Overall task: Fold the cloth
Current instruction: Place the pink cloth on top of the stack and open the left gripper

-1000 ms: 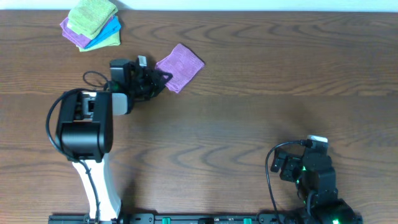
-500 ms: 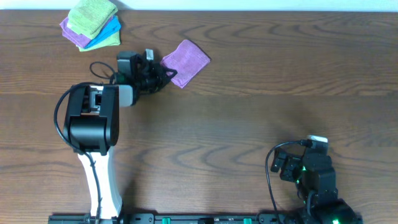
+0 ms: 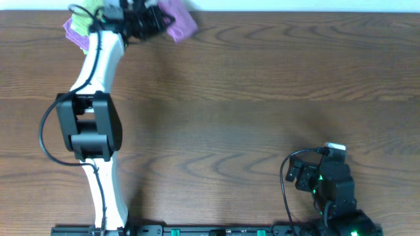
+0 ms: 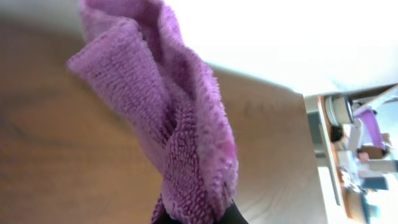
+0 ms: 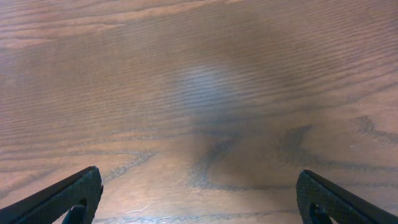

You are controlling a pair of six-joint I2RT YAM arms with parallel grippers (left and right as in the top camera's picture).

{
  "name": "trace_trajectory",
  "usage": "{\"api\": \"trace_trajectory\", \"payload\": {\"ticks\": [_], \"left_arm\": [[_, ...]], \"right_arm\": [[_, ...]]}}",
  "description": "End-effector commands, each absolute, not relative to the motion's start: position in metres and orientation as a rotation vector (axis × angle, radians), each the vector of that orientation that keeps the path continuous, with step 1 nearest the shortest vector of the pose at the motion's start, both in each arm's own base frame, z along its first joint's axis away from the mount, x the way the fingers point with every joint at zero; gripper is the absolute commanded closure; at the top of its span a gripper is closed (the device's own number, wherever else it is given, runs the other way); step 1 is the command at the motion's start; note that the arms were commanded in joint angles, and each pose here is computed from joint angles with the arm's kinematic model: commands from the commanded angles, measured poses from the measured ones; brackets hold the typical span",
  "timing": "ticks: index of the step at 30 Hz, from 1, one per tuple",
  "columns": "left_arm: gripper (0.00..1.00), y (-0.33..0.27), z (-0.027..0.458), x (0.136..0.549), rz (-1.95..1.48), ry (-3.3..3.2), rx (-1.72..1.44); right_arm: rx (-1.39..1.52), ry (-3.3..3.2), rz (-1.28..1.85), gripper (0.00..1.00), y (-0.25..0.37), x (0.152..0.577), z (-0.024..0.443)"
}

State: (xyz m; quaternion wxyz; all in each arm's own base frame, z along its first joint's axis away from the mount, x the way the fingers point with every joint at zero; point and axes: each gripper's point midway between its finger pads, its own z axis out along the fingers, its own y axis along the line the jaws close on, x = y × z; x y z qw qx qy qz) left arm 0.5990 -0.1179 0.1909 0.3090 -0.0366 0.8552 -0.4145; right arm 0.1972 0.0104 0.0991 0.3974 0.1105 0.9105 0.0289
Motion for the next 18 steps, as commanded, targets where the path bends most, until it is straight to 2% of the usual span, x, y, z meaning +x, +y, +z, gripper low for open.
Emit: {"api": "trace_trajectory", "payload": {"ticks": [1,6,18], "left_arm": [[0.94,-0.087,0.232,0.616,-0.951,2.162,-0.041],[0.95,-0.04,0.259,0.626,-0.864,2.103,-0.111],[0.94,0.053,0.245,0.617,-0.773,2.131,-0.309]], "right_arm": [[0.297,2.302,0.07,0.01,0.009,0.197,0.098],[0.297,2.302,0.07,0.01,0.009,0.197,0.098],[0.297,2.302,0.07,0.01,0.009,0.197,0.098]]}}
